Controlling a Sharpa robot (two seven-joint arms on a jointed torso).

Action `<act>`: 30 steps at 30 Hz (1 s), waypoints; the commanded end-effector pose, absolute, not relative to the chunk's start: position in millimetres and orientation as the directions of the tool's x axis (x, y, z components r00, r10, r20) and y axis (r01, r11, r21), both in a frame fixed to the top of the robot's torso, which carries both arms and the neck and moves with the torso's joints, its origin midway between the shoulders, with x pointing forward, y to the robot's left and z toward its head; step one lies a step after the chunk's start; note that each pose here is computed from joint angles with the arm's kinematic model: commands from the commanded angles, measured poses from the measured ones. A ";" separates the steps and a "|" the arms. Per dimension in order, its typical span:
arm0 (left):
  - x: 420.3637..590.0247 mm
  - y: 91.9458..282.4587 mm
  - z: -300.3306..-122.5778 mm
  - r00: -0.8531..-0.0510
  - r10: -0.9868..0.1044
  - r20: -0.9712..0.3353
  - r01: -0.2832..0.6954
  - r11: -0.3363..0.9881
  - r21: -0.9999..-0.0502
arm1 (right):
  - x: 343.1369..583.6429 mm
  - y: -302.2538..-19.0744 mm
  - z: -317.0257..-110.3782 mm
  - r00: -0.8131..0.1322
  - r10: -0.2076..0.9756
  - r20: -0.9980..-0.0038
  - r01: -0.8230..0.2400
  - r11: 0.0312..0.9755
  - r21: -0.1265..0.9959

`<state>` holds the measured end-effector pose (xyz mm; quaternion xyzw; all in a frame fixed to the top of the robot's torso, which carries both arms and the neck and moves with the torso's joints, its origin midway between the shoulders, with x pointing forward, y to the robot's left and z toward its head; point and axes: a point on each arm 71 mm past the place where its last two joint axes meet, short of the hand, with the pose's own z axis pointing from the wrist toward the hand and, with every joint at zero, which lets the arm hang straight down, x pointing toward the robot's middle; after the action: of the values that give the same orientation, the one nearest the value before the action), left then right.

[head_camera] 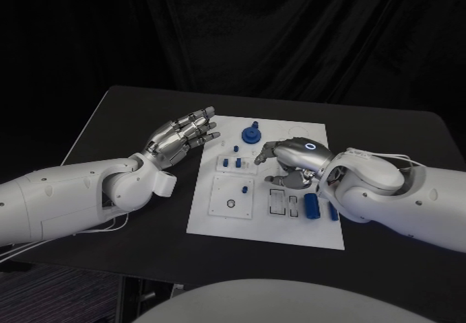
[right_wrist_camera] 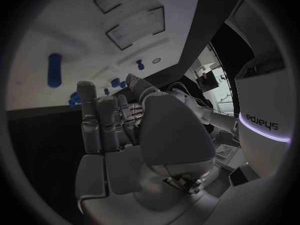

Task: Assemble the parts on the task board

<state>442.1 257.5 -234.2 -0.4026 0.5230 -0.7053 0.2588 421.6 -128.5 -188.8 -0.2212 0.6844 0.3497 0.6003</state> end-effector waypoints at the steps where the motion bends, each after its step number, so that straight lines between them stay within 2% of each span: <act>1: 441.1 258.5 -228.9 -0.545 -0.782 0.303 0.007 -0.365 -0.931 | 424.7 -140.6 -174.4 -0.152 0.143 -0.978 -0.679 0.704 0.209; 5: 440.8 259.2 -228.8 -0.542 -0.785 0.301 0.008 -0.363 -0.932 | 429.1 -160.1 -165.1 -0.153 0.112 -0.982 -0.624 0.759 0.184; 13: 440.8 256.7 -228.8 -0.547 -0.780 0.304 0.005 -0.366 -0.931 | 440.9 -183.9 -168.0 -0.187 0.045 -0.981 -0.537 0.832 0.141; 30: 441.5 253.8 -229.3 -0.554 -0.774 0.308 0.001 -0.370 -0.929 | 444.5 -182.3 -188.5 -0.223 0.034 -0.974 -0.547 0.823 0.154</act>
<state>441.9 253.6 -234.3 -0.4014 0.5233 -0.7069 0.2556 444.8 -182.2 -187.0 -0.1724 0.7419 0.2410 0.6015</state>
